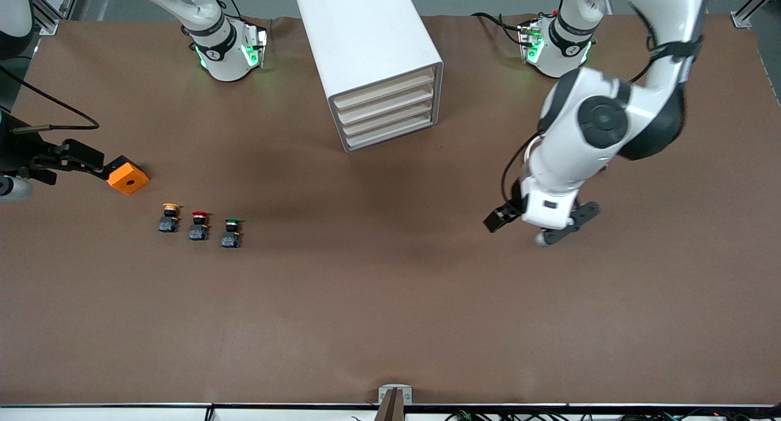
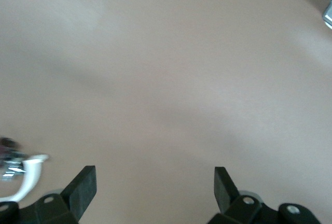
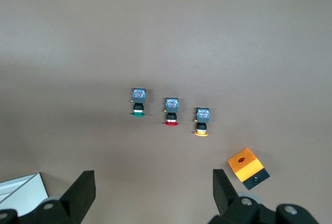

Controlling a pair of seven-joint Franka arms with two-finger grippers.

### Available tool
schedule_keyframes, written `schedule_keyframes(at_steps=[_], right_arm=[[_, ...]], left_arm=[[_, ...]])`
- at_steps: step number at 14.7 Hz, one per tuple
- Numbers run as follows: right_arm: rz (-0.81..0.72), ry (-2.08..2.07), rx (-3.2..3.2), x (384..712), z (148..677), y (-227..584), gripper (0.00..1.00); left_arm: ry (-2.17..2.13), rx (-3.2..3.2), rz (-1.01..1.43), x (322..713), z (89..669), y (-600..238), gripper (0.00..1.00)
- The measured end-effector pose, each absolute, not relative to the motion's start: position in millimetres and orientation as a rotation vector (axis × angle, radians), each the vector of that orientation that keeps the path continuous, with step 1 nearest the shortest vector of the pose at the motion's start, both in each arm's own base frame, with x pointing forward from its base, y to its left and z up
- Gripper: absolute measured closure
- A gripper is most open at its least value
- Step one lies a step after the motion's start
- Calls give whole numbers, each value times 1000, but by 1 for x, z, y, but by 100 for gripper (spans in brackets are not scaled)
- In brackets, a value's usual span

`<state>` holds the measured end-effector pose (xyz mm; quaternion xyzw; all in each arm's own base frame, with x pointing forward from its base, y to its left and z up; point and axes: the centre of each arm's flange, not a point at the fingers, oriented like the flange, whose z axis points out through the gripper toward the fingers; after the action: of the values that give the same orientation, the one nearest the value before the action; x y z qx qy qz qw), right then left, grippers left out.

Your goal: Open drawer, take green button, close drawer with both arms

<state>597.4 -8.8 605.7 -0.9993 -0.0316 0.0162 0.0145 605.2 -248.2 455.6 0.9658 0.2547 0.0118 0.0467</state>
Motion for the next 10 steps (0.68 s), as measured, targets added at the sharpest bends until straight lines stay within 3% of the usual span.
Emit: schedule_keyframes(at_steps=[10], right_arm=[[44,-73,-3118,595,616,-16,0]], left_arm=[[624,2999,169,609,590,-120,0]])
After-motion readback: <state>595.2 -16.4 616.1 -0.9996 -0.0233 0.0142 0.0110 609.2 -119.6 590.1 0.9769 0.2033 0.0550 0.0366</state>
